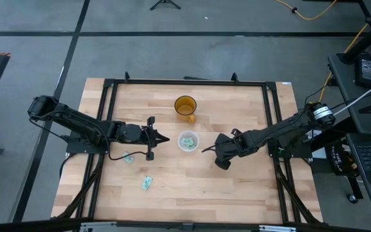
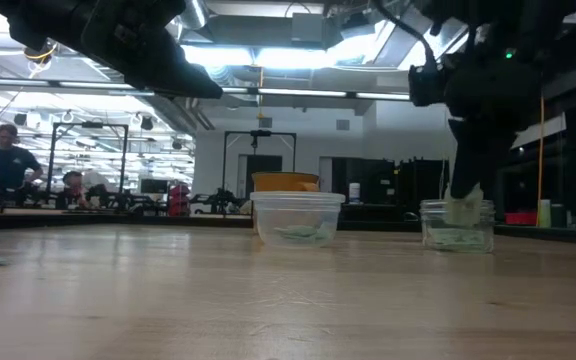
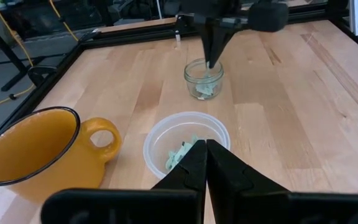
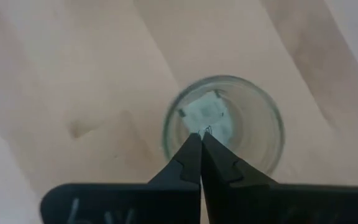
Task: Pick and place Stevia / Truvia into bins
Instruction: Put the green stevia packet into the glass container, then put the green stevia packet into the transparent container
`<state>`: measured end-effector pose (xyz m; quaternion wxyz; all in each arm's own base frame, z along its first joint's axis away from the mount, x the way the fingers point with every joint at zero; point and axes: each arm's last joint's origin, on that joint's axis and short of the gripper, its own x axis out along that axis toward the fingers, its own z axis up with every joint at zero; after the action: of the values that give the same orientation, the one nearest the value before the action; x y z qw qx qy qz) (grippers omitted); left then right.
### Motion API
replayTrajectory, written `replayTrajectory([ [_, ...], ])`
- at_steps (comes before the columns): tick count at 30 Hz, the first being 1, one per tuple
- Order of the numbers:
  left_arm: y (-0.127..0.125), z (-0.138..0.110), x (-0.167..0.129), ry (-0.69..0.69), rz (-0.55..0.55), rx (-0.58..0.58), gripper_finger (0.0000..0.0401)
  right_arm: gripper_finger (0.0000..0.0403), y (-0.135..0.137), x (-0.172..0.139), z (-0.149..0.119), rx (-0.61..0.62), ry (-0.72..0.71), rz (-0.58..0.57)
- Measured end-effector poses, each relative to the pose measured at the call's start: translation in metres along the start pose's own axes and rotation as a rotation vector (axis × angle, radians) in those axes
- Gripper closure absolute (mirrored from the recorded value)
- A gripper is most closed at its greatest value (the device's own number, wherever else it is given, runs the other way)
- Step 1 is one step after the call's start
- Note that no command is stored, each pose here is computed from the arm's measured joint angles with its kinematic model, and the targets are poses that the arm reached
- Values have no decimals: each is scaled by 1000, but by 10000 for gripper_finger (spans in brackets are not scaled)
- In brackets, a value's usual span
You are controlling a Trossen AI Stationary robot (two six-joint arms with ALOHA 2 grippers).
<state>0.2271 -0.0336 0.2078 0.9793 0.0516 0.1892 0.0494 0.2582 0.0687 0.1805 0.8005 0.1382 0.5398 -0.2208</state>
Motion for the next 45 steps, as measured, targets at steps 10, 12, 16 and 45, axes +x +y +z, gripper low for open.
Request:
replayTrajectory([
  [10,0,0,0,0,1,0,395,402,-13,17,-3,45,-9,-10],
  [12,0,0,0,0,1,0,397,400,-13,17,-3,47,-13,-7],
  [16,0,0,0,0,1,0,397,384,-12,17,-2,23,-21,1],
  [45,0,1,0,-9,1,-6,397,275,19,-45,40,-171,-140,63],
])
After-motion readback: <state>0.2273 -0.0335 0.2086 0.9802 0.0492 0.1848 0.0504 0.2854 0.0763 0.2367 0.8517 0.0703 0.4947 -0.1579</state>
